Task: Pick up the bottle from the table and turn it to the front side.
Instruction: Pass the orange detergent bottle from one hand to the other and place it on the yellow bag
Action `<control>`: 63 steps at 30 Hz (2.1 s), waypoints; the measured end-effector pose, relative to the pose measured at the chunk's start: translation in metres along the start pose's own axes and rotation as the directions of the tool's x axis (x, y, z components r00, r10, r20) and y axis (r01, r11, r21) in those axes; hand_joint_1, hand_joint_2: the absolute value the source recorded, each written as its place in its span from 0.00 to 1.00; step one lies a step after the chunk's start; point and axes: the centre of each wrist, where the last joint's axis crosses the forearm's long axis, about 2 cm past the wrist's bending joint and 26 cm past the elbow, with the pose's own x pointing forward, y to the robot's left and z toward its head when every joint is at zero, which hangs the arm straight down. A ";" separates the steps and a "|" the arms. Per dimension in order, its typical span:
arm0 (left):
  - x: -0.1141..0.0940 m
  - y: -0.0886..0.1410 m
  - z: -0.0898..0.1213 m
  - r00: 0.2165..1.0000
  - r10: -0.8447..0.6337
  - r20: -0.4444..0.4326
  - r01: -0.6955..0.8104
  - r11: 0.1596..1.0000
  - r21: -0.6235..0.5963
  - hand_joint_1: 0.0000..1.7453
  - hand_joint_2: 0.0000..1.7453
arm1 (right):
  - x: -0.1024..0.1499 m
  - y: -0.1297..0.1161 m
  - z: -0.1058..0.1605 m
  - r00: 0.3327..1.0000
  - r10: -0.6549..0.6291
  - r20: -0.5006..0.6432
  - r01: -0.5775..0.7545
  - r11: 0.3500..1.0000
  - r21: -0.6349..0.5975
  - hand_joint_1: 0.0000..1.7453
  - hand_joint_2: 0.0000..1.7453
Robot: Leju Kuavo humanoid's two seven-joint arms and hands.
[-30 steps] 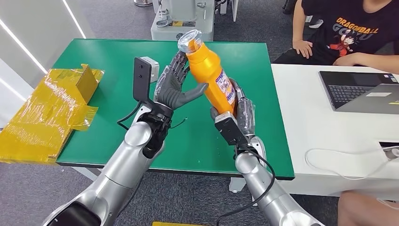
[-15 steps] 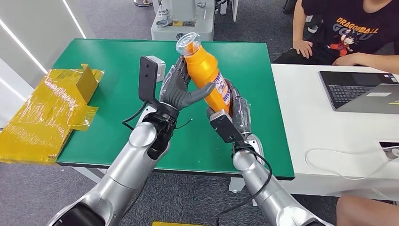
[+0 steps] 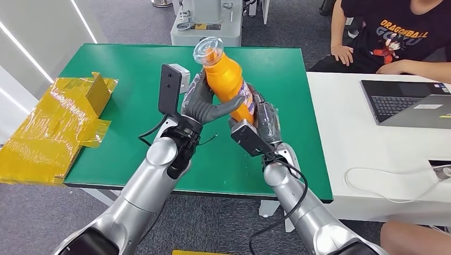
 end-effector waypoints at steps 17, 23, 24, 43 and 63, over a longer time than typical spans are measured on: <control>-0.002 0.029 -0.004 0.997 -0.077 -0.005 0.078 0.996 0.045 0.00 1.00 | 0.005 0.007 0.001 0.999 -0.030 0.029 0.029 0.998 0.064 1.00 1.00; -0.007 0.031 -0.003 0.996 -0.089 -0.020 0.090 0.995 0.050 0.73 1.00 | 0.002 0.008 0.005 1.000 -0.020 0.017 0.019 0.998 0.068 1.00 1.00; -0.008 0.031 -0.003 0.996 -0.090 -0.023 0.091 0.995 0.051 0.99 1.00 | 0.002 0.007 0.006 1.000 -0.017 0.015 0.016 0.998 0.068 1.00 1.00; -0.020 0.032 0.001 0.996 -0.071 -0.049 0.075 0.993 0.094 1.00 1.00 | -0.007 0.003 0.015 0.994 0.103 -0.033 -0.101 0.992 0.072 1.00 1.00; -0.023 0.031 0.005 0.994 -0.090 -0.061 0.097 0.986 0.137 1.00 1.00 | -0.014 -0.002 0.018 0.963 0.258 -0.076 -0.257 0.966 0.034 0.00 1.00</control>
